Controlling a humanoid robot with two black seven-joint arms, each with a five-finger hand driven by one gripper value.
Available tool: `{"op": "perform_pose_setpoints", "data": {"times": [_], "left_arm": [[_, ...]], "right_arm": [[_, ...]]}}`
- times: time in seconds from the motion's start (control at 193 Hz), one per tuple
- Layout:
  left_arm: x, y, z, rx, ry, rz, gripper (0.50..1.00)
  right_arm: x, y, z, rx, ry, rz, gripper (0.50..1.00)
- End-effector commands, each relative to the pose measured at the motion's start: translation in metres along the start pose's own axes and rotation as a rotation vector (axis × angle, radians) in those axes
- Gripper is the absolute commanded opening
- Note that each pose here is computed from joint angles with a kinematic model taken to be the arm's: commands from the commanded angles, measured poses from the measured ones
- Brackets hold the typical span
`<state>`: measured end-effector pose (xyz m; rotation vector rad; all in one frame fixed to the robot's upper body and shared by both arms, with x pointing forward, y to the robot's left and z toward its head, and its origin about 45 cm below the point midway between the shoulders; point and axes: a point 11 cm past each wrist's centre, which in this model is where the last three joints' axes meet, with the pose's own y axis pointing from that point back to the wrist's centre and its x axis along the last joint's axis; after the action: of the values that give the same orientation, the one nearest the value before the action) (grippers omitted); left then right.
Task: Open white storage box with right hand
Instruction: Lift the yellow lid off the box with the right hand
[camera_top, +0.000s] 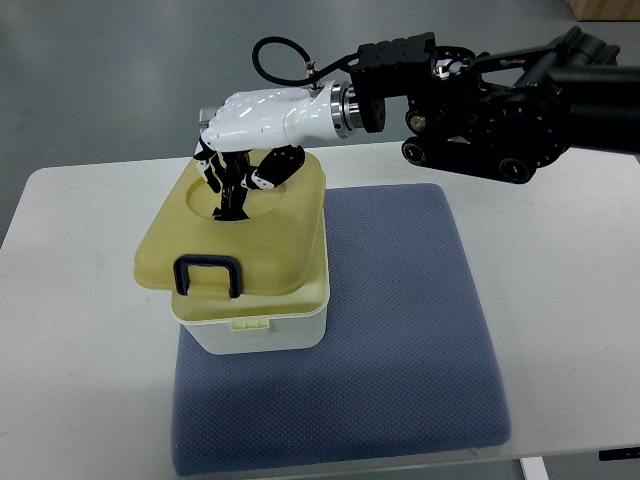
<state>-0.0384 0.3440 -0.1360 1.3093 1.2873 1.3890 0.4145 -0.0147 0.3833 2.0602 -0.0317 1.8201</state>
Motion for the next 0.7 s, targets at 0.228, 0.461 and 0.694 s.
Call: {"op": "perform_pose_setpoints", "data": {"times": [0.228, 0.461, 0.694], "left_arm": [[0.000, 0.000, 0.000, 0.000, 0.000, -0.001, 1.000], [-0.003, 0.000, 0.000, -0.001, -0.004, -0.010, 1.000], [-0.003, 0.000, 0.000, 0.000, -0.006, -0.010, 1.000]], "right_arm": [[0.075, 0.083, 0.021, -0.088, -0.007, 0.099, 0.500], [0.070, 0.166, 0.052, -0.207, -0.065, 0.101, 0.500], [0.003, 0.211, 0.083, -0.324, -0.121, 0.023, 0.500]]}}
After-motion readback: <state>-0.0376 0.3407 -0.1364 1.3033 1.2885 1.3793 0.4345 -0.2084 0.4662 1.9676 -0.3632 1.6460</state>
